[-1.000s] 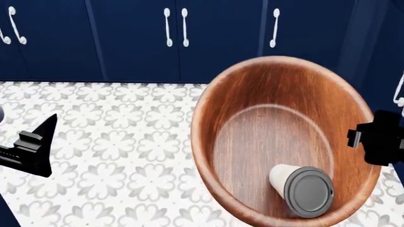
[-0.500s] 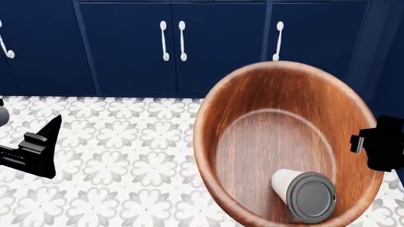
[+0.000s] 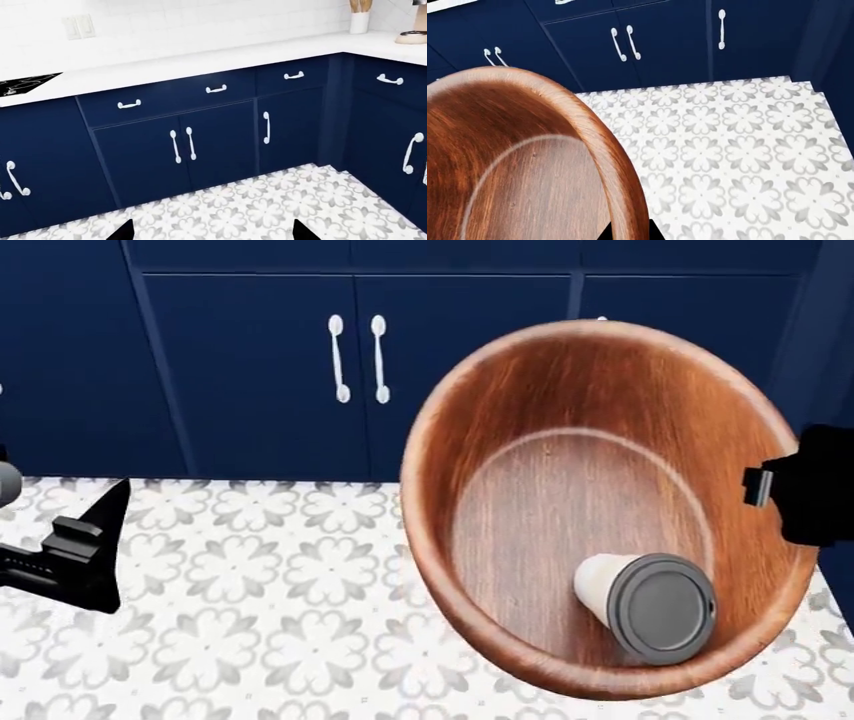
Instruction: Place the cup inside the bowl on the dining table and move the bowl to any counter.
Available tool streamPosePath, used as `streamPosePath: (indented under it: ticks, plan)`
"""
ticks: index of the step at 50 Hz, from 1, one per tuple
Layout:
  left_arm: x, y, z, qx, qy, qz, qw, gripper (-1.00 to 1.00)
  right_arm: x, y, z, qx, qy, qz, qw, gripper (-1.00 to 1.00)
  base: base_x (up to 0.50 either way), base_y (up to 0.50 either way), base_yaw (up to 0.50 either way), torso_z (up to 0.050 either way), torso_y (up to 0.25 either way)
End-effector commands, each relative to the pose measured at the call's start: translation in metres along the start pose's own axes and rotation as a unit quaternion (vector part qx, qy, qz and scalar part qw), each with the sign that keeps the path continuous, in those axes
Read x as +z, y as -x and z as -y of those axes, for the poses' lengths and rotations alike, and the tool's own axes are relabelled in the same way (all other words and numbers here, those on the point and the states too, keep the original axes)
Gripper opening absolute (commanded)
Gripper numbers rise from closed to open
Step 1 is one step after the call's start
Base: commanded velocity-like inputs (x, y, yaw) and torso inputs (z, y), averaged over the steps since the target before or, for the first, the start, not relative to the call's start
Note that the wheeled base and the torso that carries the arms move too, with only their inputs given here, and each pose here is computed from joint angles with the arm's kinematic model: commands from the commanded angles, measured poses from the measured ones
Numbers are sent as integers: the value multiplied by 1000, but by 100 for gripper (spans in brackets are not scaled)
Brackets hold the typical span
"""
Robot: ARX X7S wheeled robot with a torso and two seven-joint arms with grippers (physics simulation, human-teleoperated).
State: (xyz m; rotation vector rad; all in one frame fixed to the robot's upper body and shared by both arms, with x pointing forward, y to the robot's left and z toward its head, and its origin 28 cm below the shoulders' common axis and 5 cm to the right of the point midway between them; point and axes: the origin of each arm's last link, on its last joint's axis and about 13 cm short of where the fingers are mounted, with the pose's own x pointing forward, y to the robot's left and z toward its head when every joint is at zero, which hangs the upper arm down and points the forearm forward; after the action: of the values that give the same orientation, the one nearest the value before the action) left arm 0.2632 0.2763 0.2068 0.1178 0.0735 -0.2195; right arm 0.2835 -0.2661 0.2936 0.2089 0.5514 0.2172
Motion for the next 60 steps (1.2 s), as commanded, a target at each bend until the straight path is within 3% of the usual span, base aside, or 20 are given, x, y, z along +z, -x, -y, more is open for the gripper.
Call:
streamPosePath:
  ticks: [1,60]
  plan:
    - [2,-2,-4,11,-7,12,1000,100,19,0,-6,20,-4,26,999,-100,500,0,0,0,0]
    - [3,-2,-6,15,-7,17,1000,100,39,3,-12,29,5,43,999,-100,500,0,0,0,2]
